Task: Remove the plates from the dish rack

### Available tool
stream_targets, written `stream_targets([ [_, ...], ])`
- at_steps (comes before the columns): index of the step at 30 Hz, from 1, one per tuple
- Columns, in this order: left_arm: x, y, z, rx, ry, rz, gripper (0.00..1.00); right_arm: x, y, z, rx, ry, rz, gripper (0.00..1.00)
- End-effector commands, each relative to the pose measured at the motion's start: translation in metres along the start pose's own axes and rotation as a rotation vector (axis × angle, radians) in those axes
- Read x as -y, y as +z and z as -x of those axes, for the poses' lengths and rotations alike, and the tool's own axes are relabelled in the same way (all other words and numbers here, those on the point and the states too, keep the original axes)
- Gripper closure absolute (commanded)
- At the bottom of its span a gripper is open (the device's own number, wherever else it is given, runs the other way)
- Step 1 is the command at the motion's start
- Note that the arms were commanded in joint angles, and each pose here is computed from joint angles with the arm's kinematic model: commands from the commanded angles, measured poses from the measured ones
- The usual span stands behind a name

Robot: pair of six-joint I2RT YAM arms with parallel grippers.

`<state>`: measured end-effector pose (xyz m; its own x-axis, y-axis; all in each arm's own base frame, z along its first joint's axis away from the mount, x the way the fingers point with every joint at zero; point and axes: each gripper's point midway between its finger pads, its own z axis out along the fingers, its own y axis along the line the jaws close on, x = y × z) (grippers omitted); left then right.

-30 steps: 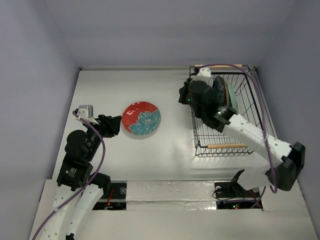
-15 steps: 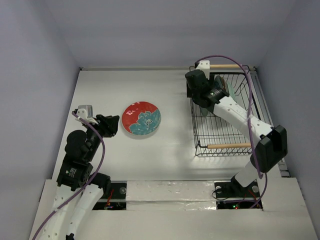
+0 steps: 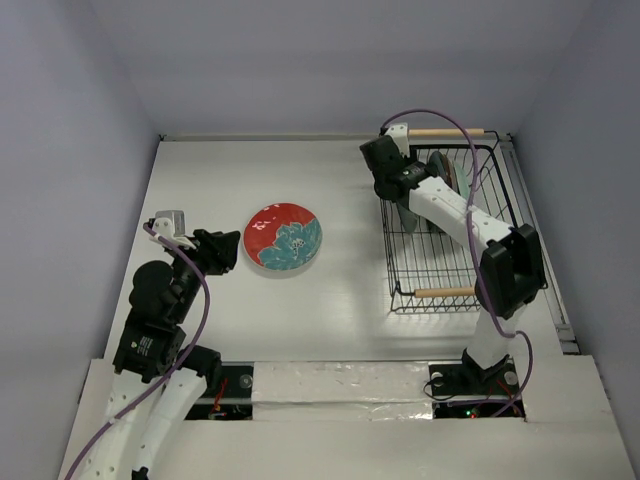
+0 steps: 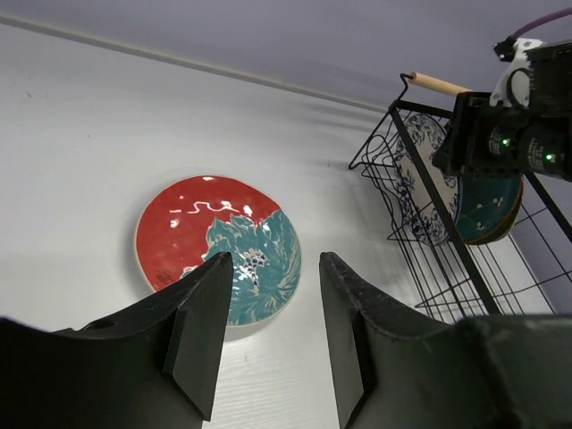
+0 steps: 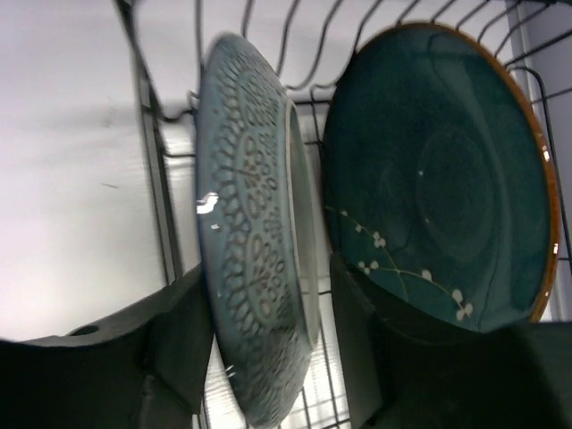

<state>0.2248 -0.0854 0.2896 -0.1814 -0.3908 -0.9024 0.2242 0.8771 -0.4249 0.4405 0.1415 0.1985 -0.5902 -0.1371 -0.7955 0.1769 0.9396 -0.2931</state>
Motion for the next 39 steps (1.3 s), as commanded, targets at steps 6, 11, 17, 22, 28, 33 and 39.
stream_targets([
  [6,0.007,-0.001,0.009,0.036,0.002,-0.029,0.59,0.032,-0.012,0.031,0.064,0.022,-0.102,0.6],
  [11,0.007,-0.002,0.01,0.041,0.0,-0.028,0.59,0.047,-0.024,0.047,0.097,0.022,-0.136,0.86],
  [17,0.007,-0.003,0.011,0.047,0.0,-0.03,0.59,0.062,-0.041,0.067,0.137,0.035,-0.15,1.0],
  [22,0.007,-0.003,0.011,0.044,0.0,-0.033,0.59,0.086,-0.066,0.092,0.194,0.064,-0.174,1.0],
  [28,0.008,-0.003,0.011,0.046,0.001,-0.033,0.59,0.113,-0.097,0.113,0.254,0.139,-0.185,1.0],
  [33,0.007,-0.001,0.009,0.037,0.002,-0.033,0.57,0.15,-0.158,0.134,0.386,0.311,-0.107,1.0],
  [39,0.007,-0.001,0.01,0.039,-0.001,-0.03,0.56,0.109,-0.215,0.157,0.53,0.476,0.328,1.0],
])
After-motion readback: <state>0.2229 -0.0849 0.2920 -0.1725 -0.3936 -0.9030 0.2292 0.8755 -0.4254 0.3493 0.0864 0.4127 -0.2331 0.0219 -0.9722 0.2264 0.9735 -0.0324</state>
